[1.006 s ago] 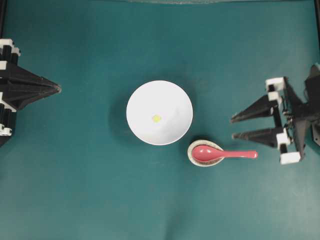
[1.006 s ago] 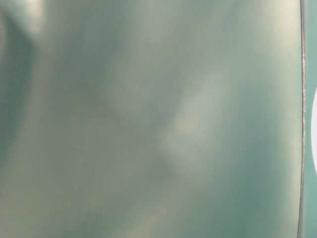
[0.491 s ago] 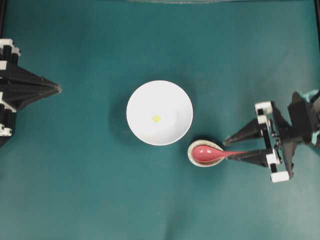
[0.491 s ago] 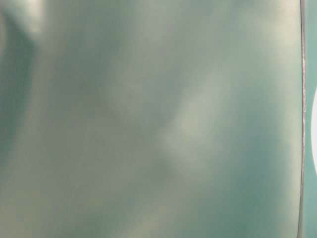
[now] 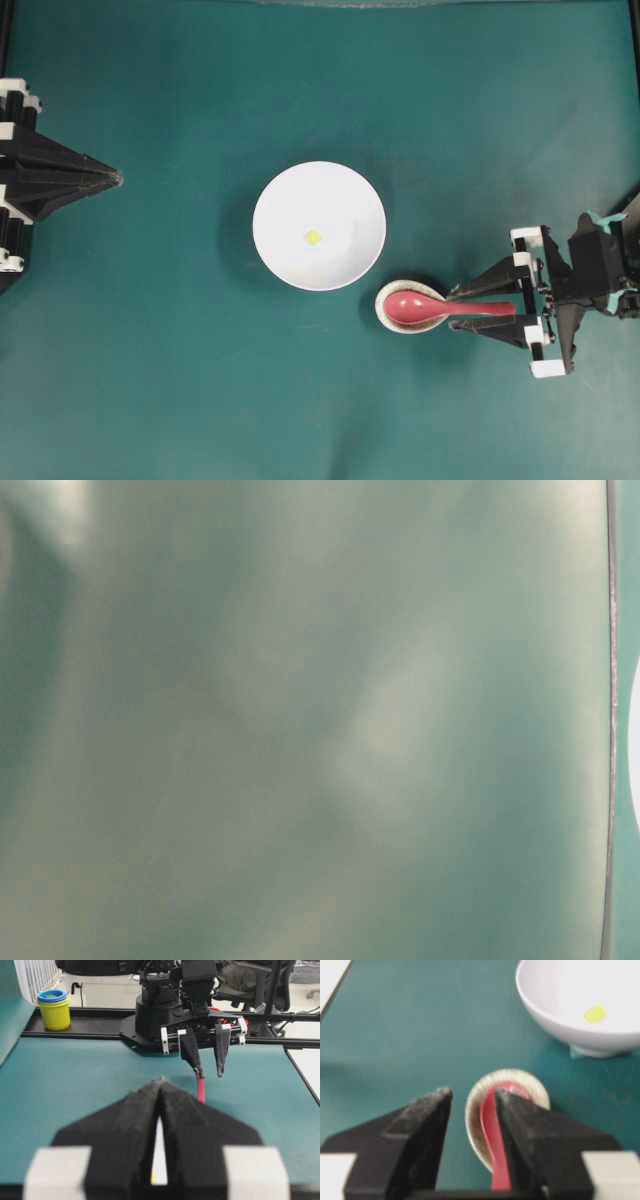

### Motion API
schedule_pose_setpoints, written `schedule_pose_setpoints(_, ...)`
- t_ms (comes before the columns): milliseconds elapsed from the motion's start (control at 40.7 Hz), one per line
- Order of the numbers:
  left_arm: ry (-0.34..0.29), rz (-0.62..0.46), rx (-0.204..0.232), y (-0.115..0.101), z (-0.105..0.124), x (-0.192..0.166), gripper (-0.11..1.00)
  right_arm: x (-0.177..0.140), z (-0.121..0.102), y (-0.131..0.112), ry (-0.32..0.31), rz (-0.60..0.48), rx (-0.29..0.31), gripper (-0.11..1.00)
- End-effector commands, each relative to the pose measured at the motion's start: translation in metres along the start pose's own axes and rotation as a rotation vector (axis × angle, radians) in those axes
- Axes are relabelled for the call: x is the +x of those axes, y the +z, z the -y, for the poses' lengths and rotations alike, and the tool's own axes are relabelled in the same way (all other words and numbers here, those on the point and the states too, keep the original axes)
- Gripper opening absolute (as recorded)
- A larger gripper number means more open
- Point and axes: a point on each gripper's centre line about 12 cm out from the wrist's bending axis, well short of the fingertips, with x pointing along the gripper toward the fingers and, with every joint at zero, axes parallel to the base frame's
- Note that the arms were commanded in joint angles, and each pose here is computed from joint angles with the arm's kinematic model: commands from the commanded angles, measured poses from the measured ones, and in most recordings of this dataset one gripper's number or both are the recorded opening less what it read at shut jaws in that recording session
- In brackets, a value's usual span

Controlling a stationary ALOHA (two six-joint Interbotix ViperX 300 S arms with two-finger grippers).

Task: Scoop the yellow hexagonal prism block from the bowl with a spoon using the right arm.

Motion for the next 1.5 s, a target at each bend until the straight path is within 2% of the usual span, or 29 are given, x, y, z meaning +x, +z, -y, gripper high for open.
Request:
schedule_pose_setpoints(0,0.001,0.018,0.000,0.008,0.000,0.003,-0.01,0.002,-0.003,-0.001,-0.009,0.021,0.003,0.47)
schedule_pose_setpoints(344,-0.001,0.015,0.000,0.007,0.000,0.003,-0.01,0.002,0.000,-0.020,-0.065,-0.020,-0.016,0.47)
schedule_pose_setpoints(712,0.001,0.014,-0.001,0.007,0.000,0.004,-0.01,0.004,0.002,-0.032,-0.091,-0.061,-0.031,0.47)
schedule_pose_setpoints(1473,-0.001,0.017,-0.002,0.007,0.000,0.004,-0.01,0.001,0.006,-0.045,-0.103,-0.146,-0.040,0.47)
